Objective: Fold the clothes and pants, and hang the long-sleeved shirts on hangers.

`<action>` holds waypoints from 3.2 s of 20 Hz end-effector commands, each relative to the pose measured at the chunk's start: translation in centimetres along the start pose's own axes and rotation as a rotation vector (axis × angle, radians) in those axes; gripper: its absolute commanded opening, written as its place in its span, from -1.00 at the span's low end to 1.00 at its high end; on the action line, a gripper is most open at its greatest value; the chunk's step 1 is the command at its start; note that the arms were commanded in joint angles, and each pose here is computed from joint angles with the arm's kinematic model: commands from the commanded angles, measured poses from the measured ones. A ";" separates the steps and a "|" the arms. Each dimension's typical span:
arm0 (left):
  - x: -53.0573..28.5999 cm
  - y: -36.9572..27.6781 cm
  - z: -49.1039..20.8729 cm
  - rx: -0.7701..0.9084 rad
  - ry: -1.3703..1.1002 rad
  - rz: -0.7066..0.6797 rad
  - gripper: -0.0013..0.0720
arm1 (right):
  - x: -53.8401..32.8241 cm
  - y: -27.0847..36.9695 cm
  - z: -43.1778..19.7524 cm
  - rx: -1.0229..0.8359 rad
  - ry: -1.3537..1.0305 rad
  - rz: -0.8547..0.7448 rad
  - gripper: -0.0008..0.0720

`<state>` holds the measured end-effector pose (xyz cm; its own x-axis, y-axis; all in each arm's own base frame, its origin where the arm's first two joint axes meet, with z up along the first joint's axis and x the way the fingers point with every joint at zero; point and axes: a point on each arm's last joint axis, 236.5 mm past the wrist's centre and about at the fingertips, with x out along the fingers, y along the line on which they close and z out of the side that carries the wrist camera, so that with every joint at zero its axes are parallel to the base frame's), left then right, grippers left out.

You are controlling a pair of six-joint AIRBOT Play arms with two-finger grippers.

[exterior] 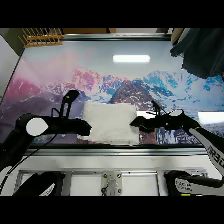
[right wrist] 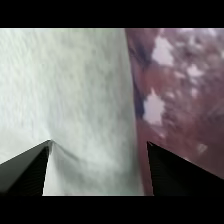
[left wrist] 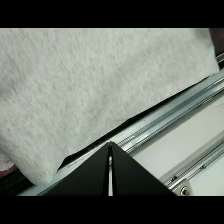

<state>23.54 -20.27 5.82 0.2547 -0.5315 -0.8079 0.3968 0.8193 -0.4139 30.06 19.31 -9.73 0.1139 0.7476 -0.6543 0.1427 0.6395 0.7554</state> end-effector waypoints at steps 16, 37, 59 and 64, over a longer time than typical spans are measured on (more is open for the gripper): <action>1.5 0.6 0.5 -0.131 0.022 0.007 -0.88 | -30.5 -3.6 15.5 -0.158 -0.768 -0.404 -0.92; 3.3 -1.4 0.3 -0.197 0.079 -0.102 -0.88 | -43.6 -23.7 -3.0 0.547 -0.699 -0.868 0.81; 3.4 -1.2 1.4 -0.178 0.029 -0.101 -0.88 | -18.0 11.8 2.7 -0.572 -0.376 -0.224 -0.90; 3.4 -1.3 1.5 -0.179 0.028 -0.103 -0.88 | -18.0 11.8 2.7 -0.573 -0.376 -0.223 -0.91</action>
<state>25.17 -23.43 4.17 0.1953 -0.6084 -0.7692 0.2573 0.7886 -0.5584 32.57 12.55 10.87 0.4960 0.5338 -0.6849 -0.3160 0.8456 0.4303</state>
